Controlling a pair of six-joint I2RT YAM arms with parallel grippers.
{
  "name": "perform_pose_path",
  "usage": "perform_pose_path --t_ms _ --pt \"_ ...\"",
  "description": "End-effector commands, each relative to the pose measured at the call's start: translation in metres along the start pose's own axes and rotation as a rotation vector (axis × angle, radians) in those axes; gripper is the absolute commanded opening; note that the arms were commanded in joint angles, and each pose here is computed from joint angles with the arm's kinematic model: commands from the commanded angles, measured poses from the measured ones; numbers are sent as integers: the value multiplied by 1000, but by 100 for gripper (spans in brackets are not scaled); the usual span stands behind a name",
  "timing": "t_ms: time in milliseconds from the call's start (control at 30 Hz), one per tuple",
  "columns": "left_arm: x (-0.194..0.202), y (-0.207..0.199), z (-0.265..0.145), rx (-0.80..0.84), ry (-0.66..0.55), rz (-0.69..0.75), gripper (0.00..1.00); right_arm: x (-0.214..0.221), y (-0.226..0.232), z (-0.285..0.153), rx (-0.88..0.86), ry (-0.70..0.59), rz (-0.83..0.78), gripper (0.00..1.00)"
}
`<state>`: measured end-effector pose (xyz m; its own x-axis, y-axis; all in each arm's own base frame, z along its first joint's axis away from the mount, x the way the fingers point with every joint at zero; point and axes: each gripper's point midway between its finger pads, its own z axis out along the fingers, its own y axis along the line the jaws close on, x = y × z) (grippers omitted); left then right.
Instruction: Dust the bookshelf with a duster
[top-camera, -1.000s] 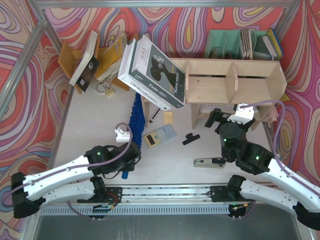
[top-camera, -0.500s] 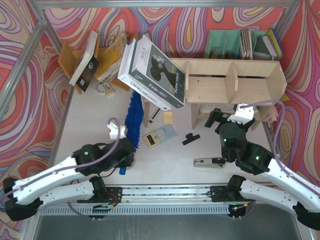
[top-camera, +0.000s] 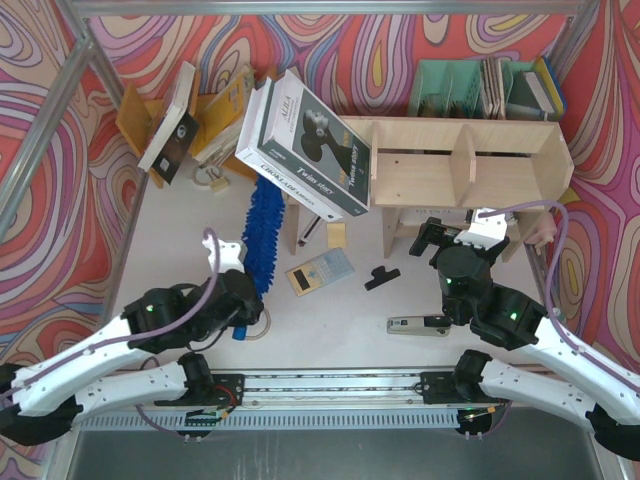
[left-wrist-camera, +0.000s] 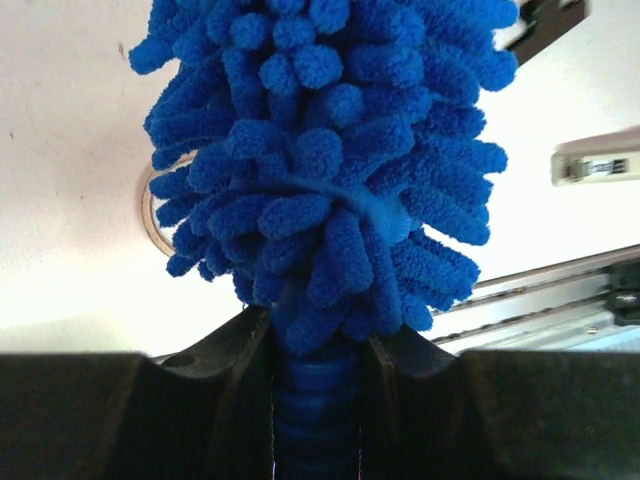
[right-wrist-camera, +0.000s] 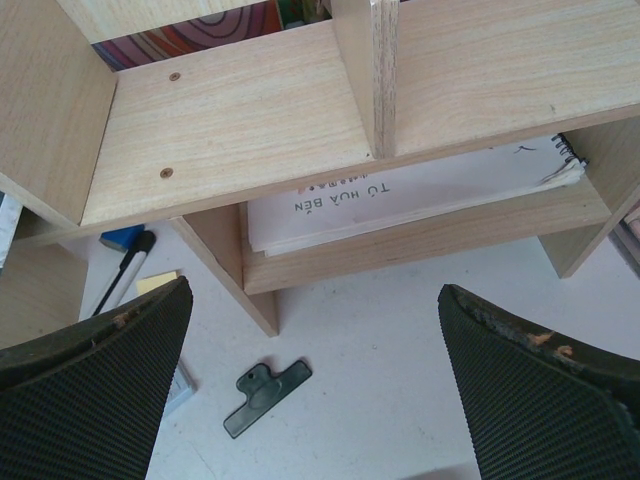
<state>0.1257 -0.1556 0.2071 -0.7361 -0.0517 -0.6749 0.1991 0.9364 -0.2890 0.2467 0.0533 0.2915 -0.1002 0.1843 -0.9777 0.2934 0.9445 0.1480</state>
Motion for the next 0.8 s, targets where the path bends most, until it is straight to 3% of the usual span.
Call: perform_pose_path --t_ms 0,267,567,767 --pt "29 -4 28 -2 72 -2 0 -3 -4 0 20 -17 24 99" --pt "59 8 54 -85 144 16 0 -2 -4 0 21 -15 19 99" --pt "-16 15 -1 -125 -28 112 0 -4 -4 0 21 -19 21 99" --pt "-53 27 -38 -140 -143 101 0 -4 -5 0 22 -20 25 99"
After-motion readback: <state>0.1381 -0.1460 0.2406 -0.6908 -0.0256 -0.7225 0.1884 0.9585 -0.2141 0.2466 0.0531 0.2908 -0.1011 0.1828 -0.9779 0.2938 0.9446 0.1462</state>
